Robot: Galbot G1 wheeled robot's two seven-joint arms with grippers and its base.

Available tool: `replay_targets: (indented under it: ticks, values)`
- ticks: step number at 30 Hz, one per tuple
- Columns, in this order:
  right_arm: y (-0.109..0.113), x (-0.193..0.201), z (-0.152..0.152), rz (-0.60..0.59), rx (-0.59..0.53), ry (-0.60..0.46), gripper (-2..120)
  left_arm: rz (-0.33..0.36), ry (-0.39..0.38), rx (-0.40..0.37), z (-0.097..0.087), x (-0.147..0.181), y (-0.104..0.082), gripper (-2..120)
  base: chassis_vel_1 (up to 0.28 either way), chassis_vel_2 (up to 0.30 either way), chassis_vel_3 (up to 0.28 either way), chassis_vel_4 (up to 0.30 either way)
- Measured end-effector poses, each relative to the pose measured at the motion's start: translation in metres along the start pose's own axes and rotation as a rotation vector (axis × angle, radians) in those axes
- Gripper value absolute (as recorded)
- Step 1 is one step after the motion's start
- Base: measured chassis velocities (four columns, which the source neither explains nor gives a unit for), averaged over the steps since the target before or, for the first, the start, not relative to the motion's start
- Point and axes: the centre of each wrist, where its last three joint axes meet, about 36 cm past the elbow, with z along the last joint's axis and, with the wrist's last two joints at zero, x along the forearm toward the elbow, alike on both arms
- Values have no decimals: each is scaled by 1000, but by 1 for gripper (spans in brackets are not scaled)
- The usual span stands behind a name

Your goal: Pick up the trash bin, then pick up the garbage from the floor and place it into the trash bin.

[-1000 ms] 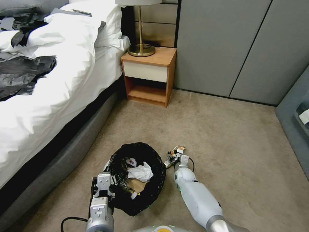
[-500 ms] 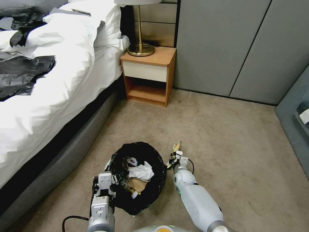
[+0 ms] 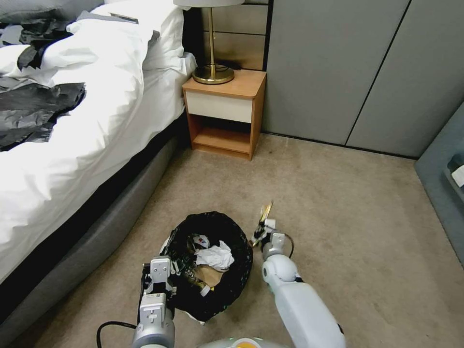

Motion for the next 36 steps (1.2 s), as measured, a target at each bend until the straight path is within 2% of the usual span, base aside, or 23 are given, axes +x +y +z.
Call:
replay_targets:
  ticks: [1, 2, 3, 5, 6, 7, 10, 11, 13, 18, 20, 21, 24, 25, 27, 36]
  values:
    - [-2, 3, -7, -12, 7, -37, 0, 2, 1, -1, 0, 0, 0, 3, 0, 0, 0, 0]
    - [-7, 14, -28, -57, 21, -141, 0, 4, 3, -2, 1, 0, 0, 3, 0, 0, 0, 0]
    - [-7, 14, -28, -57, 21, -141, 0, 4, 3, -2, 1, 0, 0, 3, 0, 0, 0, 0]
    - [-14, 28, -55, -150, 55, -301, 0, 4, 3, -4, 1, -1, 0, 3, 0, 0, 0, 0]
    - [-19, 38, -74, -234, 91, -411, 0, 5, 3, -3, 1, -1, 0, 3, 0, 0, 0, 0]
    - [-19, 38, -74, -234, 91, -411, 0, 5, 3, -3, 1, -1, 0, 3, 0, 0, 0, 0]
    - [-25, 66, -113, -447, 165, -635, 0, 5, 2, 0, 0, -3, 0, 3, 0, 0, 0, 0]
    - [-25, 66, -113, -447, 165, -635, 0, 5, 2, 0, 0, -3, 0, 3, 0, 0, 0, 0]
    - [-23, 87, -124, -558, 177, -701, 0, 5, 1, 1, 0, -3, 0, 3, 0, 0, 0, 0]
    - [-14, 115, -123, -654, 136, -705, 0, 2, 1, 2, 0, -4, 1, 3, 0, 0, 0, 0]
    - [-3, 140, -108, -716, 85, -650, 0, 0, -2, 3, -1, -5, 3, 3, 0, 0, 0, 0]
    - [-3, 140, -108, -716, 85, -650, 0, 0, -2, 3, -1, -5, 3, 3, 0, 0, 0, 0]
    - [5, 165, -70, -777, 48, -536, 0, 0, -3, 5, -2, -6, 4, 3, 0, 0, 0, 0]
    - [5, 165, -70, -777, 48, -536, 0, 0, -3, 5, -2, -6, 4, 3, 0, 0, 0, 0]
    - [7, 173, -50, -793, 51, -483, 0, 1, -5, 5, -3, -6, 5, 3, 0, 0, 0, 0]
    - [15, 164, -22, -787, 78, -416, 0, 4, -12, 9, -6, -4, 5, 3, 0, 0, 0, 0]
